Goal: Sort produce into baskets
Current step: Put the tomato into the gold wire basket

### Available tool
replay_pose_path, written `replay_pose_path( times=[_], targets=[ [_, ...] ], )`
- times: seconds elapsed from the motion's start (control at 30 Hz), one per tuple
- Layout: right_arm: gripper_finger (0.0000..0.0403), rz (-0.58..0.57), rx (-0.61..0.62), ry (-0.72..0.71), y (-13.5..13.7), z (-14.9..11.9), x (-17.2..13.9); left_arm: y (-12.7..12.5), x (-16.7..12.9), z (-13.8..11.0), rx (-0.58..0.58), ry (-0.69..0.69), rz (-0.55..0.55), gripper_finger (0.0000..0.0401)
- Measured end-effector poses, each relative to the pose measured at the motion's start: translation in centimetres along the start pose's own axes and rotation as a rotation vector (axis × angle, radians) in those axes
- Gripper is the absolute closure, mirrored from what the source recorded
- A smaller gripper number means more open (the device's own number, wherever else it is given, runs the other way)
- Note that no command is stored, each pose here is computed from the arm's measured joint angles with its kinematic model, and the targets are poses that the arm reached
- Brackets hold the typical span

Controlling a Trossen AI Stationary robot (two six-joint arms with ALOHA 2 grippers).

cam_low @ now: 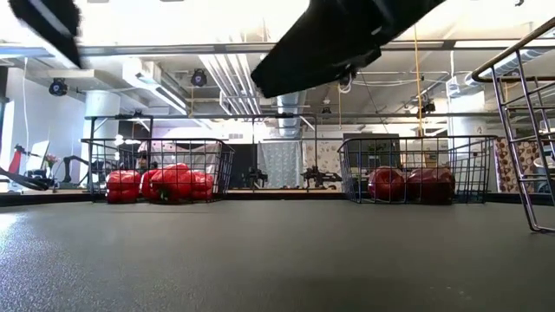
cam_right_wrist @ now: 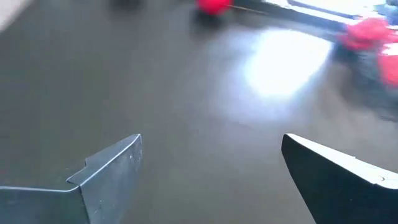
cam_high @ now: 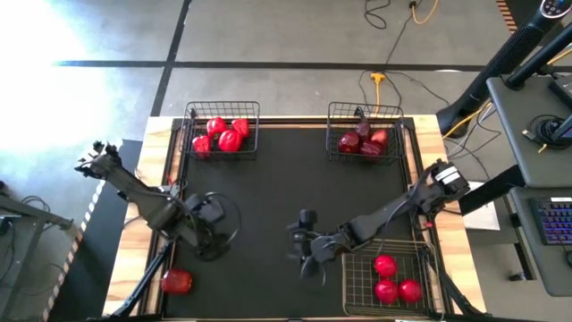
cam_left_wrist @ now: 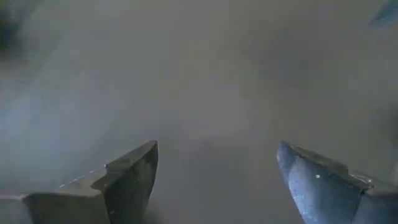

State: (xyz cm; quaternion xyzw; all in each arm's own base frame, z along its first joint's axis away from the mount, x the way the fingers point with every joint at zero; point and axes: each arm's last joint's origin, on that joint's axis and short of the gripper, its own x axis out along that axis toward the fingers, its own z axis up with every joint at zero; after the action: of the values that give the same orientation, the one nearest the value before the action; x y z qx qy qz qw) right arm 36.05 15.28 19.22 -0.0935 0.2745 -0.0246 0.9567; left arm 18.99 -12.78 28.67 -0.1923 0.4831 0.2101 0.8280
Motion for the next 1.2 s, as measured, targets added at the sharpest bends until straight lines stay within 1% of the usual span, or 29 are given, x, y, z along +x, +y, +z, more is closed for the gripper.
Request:
replay_pose_path(
  times=[0.07,0.13,0.2,0.3,0.4,0.47,0.6,0.7,0.77,0.87,1.0,1.07,1.13,1.2],
  targets=[
    [0.0024,0.068,-0.01,-0.032,0.4,0.0,0.4,0.3,-1.1,0.0,-0.051,0.102,0.018,0.0088],
    [0.0024,0.122,-0.004,-0.076,0.6,0.4,0.4,0.3,-1.7,-0.1,-0.057,0.162,0.007,0.0087],
    [0.0024,0.135,0.025,-0.117,0.6,1.1,0.3,0.2,-1.9,-0.2,-0.054,0.198,-0.006,0.0087],
    [0.0024,0.139,0.036,-0.145,0.6,2.2,0.1,0.5,-1.9,-0.5,-0.05,0.235,0.016,0.0087],
    [0.0024,0.142,0.044,-0.171,0.7,3.1,-0.1,1.1,-1.7,-0.9,-0.046,0.271,0.084,0.0087],
    [0.0024,0.144,0.053,-0.179,0.8,3.3,-0.2,1.4,-1.5,-1.3,-0.042,0.315,0.11,0.0088],
    [0.0024,0.155,0.064,-0.165,1.3,3.0,-0.4,2.1,-0.7,-2.6,-0.031,0.429,0.169,0.0087],
    [0.0024,0.19,0.058,-0.16,1.8,2.7,-0.6,2.5,0.2,-3.8,-0.072,0.536,0.203,0.0087],
    [0.0024,0.204,0.024,-0.189,2.4,2.8,-0.8,2.9,0.7,-4.7,-0.116,0.635,0.234,0.0087],
    [0.0024,0.227,-0.004,-0.255,3.2,3.0,-1.4,3.3,1.2,-6.2,-0.131,0.766,0.276,0.0087],
    [0.0024,0.239,-0.011,-0.262,3.6,2.8,-1.6,4.0,2.0,-7.1,-0.128,0.809,0.321,0.0087],
    [0.0024,0.238,0.005,-0.253,3.6,2.5,-1.5,4.5,2.5,-7.3,-0.143,0.842,0.344,0.0088],
    [0.0024,0.24,0.026,-0.224,3.6,1.8,-1.4,5.1,3.0,-7.6,-0.146,0.879,0.374,0.0087],
    [0.0024,0.246,0.048,-0.193,3.7,1.0,-1.3,6.0,3.7,-8.1,-0.146,0.891,0.43,0.0087]
  ],
)
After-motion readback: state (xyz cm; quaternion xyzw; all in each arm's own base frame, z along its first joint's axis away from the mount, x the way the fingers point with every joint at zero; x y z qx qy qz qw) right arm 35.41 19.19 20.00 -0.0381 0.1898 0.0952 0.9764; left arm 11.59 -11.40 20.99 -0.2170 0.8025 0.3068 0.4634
